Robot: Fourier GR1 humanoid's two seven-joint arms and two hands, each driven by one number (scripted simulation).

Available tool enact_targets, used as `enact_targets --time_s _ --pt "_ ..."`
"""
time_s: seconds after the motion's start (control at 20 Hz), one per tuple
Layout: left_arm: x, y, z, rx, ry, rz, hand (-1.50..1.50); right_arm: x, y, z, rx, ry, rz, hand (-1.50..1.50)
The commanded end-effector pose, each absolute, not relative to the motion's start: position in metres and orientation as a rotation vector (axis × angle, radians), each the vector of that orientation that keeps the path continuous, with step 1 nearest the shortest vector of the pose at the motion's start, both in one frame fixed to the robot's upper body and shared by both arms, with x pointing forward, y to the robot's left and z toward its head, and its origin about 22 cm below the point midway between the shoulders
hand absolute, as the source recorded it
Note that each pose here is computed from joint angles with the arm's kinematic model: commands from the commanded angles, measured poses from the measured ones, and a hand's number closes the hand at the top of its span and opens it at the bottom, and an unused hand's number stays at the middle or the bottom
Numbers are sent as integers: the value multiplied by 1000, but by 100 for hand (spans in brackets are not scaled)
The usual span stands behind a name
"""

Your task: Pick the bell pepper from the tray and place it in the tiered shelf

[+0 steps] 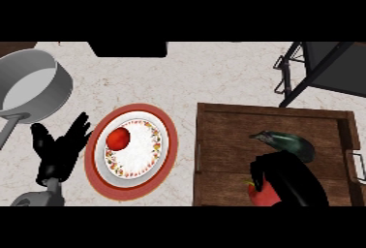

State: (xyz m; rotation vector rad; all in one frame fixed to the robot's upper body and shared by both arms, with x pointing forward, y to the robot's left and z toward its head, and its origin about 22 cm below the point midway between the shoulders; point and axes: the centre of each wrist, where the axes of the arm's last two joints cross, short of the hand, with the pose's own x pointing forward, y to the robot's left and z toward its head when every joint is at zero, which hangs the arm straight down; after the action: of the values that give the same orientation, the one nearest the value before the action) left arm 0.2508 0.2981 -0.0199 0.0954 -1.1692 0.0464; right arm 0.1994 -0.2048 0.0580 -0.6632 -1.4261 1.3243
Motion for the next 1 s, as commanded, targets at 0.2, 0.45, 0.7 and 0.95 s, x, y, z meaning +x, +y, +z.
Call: enact_targets --time_s 0.2,0.45,0.7,0.95 --pt "244 300 -26 88 -1120 28 0 238 -247 58 -608 -1184 901 150" --pt "246 301 -41 103 -1108 56 0 239 -242 124 -705 -1389 751 150" --pt "235 303 -41 111 -1110 62 0 220 -255 201 -878 -1502 606 150" --pt "243 307 -27 101 -1088 51 0 213 -267 258 -988 -1500 519 150"
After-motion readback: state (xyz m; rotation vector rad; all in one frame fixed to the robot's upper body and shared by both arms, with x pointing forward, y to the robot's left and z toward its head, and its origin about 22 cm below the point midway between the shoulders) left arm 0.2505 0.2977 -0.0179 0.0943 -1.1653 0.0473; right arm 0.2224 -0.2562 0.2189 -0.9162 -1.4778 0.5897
